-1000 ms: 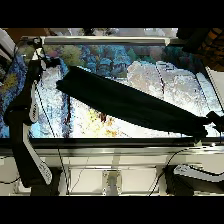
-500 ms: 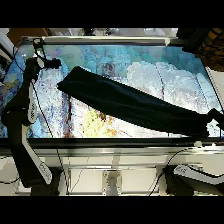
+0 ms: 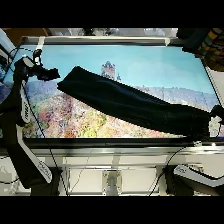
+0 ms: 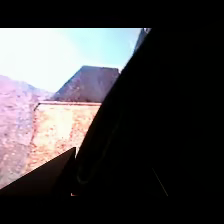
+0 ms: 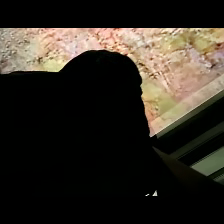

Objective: Fold the clothes and pants, and hang the long-sleeved shirts on hangers.

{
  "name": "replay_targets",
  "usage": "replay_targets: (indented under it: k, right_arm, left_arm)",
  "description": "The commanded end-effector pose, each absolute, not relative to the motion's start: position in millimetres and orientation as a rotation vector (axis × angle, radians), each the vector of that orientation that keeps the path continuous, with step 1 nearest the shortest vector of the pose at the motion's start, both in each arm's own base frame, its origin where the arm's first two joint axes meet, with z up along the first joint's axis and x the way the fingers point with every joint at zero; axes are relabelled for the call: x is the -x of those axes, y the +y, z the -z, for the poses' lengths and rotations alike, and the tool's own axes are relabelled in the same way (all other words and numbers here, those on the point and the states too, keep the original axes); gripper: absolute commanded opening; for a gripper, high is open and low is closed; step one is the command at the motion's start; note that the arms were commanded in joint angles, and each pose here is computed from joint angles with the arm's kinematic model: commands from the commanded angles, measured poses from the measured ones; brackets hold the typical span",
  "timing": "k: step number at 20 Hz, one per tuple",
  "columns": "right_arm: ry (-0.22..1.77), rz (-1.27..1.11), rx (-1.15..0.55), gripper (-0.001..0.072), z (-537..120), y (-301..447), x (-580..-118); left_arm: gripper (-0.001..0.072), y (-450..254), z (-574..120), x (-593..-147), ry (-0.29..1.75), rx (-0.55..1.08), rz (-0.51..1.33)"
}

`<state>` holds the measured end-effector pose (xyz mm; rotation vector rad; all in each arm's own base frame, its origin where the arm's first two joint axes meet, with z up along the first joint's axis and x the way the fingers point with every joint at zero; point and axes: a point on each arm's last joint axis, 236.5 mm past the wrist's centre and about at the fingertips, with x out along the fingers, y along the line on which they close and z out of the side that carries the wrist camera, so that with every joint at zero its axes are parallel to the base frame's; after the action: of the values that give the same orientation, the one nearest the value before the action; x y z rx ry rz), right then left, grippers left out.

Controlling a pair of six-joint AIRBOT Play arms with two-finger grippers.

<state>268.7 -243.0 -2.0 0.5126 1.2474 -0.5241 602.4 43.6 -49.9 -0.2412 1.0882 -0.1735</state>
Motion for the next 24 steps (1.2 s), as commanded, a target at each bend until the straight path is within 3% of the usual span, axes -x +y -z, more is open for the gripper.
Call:
replay_targets:
  k: [1, 9, 10, 12, 13, 15, 19, 22, 24]
  right_arm:
    - [1.235, 0.44, -0.58, 0.061, -2, -222, -280]
    - [1.246, 0.346, -0.533, 0.0609, -4, -190, -304]
    - [1.248, 0.336, -0.525, 0.061, -4, -186, -306]
    - [1.253, 0.322, -0.516, 0.0609, -3, -181, -309]
    - [1.255, 0.319, -0.514, 0.061, -3, -180, -309]
    - [1.262, 0.316, -0.517, 0.0609, -3, -179, -308]
    - [1.292, 0.304, -0.527, 0.061, -2, -173, -302]
    - [1.342, 0.285, -0.543, 0.061, 0, -165, -292]
    - [1.373, 0.273, -0.552, 0.0609, 0, -160, -286]
  left_arm:
    - [0.0457, 35, 65, -582, 1.176, 0.242, 0.255]
    - [0.0452, 26, 95, -567, 1.268, 0.28, 0.289]
    - [0.0366, 25, 95, -563, 1.281, 0.28, 0.295]
    - [0.0089, 25, 97, -555, 1.316, 0.271, 0.303]
    - [0.002, 30, 99, -550, 1.339, 0.257, 0.294]
    - [0.0018, 50, 101, -533, 1.417, 0.204, 0.227]
    - [0.0018, 135, 90, -467, 1.675, -0.006, -0.093]
    - [0.0017, 171, 59, -446, 1.629, 0.07, -0.219]
    - [0.0017, 205, 37, -408, 1.655, 0.105, -0.325]
